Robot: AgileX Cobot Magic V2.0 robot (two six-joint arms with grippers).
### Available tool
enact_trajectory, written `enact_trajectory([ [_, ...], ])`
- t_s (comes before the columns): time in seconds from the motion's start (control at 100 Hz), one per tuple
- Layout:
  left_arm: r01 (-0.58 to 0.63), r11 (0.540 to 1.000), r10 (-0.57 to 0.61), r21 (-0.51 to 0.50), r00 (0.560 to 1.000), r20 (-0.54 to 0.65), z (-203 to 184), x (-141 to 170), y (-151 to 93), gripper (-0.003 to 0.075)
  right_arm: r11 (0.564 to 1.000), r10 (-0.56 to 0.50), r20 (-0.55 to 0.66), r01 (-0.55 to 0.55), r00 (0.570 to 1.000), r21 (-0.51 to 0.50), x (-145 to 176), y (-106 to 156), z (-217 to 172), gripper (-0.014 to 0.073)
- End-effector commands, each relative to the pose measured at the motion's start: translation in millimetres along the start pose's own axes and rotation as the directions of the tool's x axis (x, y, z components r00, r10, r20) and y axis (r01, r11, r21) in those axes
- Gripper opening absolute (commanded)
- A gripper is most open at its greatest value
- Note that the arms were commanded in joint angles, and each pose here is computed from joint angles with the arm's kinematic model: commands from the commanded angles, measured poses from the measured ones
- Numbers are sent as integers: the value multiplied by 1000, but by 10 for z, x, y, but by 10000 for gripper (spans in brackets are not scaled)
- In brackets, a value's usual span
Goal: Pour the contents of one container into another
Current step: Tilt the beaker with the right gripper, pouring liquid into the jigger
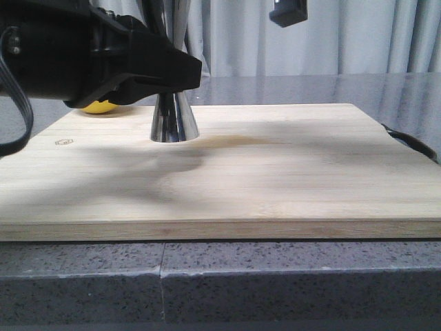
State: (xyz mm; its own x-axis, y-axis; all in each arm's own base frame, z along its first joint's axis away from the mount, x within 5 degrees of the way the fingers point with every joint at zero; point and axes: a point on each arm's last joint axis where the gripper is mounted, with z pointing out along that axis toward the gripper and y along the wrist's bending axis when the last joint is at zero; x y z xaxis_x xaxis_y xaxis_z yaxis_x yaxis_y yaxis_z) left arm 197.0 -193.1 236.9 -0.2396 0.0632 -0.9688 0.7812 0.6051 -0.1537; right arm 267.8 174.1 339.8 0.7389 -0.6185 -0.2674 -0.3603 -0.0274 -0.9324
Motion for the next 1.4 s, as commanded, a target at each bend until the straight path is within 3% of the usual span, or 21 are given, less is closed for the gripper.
enact_trajectory([
  [0.0,6,999,-12,44,991,131,-28,-243,-77,-19,997,-21,22,20,1000,79,-115,-220,-126,279],
  [1.39,-25,998,19,58,993,114,-24,-223,-91,-19,994,-82,15,81,997,79,-116,-226,-132,279],
])
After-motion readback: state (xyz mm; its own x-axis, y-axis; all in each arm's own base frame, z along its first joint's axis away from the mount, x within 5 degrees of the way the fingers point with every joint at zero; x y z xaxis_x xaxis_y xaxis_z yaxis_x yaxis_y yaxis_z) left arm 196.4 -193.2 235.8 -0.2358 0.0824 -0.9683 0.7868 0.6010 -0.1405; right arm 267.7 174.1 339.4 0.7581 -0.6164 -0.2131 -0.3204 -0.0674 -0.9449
